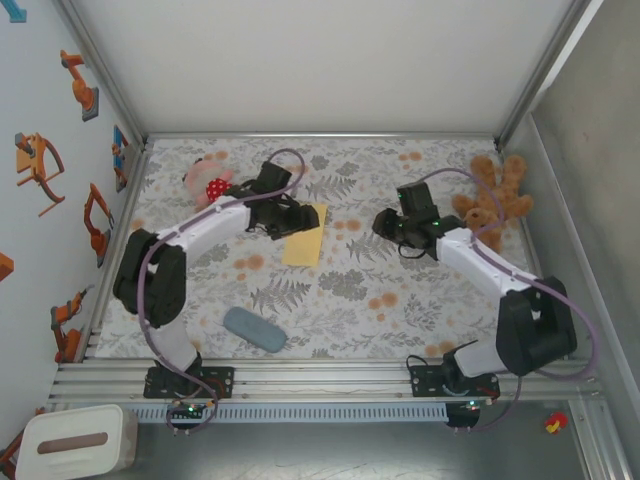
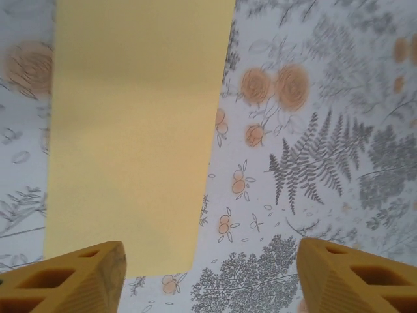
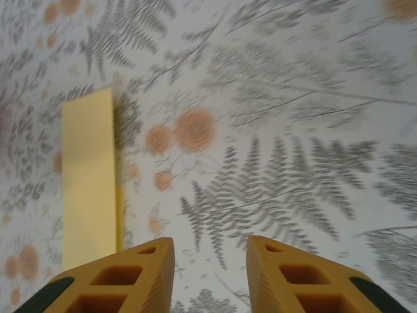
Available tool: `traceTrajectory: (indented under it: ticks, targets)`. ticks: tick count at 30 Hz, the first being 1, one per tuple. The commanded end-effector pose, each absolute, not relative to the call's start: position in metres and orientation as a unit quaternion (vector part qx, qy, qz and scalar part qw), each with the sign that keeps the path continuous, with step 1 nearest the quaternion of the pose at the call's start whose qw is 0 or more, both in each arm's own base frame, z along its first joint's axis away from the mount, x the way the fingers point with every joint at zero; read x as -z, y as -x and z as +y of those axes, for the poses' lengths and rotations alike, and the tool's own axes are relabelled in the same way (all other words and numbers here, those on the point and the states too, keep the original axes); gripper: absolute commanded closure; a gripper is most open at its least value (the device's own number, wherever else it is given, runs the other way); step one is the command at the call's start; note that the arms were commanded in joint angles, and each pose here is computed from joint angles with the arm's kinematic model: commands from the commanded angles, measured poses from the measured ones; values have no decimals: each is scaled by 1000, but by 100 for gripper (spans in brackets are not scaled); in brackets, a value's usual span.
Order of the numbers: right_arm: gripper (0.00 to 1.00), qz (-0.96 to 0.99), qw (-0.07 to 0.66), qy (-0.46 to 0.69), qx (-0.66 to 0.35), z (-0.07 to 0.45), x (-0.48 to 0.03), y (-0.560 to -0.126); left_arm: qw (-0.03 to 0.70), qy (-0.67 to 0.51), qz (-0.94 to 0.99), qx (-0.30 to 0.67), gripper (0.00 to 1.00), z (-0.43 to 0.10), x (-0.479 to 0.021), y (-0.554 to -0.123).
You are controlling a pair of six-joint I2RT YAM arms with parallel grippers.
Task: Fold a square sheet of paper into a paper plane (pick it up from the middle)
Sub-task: Turn over the paper at the center of the table, then third fold the triangle at the center of the table.
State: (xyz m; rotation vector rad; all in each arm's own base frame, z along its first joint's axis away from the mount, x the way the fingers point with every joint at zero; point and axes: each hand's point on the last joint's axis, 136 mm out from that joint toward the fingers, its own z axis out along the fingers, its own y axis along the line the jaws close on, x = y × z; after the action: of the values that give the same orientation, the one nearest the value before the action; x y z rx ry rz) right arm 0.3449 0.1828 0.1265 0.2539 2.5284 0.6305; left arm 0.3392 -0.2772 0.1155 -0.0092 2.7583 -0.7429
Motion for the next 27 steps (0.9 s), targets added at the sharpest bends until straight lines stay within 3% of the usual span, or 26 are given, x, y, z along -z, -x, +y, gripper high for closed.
traceTrajectory:
  ticks: [1,6,10,20,27]
  targets:
    - [71,915,253,-15,-315,250,-146,-346,143,53,951,270,23,-255,-116,-335]
    - [81,903,202,21,-379,317,-129,-343,134,149,941,273,21,-208,-98,-327]
    - [83,897,172,15,-406,345,-108,-346,130,185,930,290,21,-196,-93,-320]
    - [83,926,114,-20,-360,342,-45,-345,101,214,922,307,23,-196,-77,-312]
    - [83,941,90,-33,-326,332,-17,-338,77,214,923,310,31,-201,-65,-309]
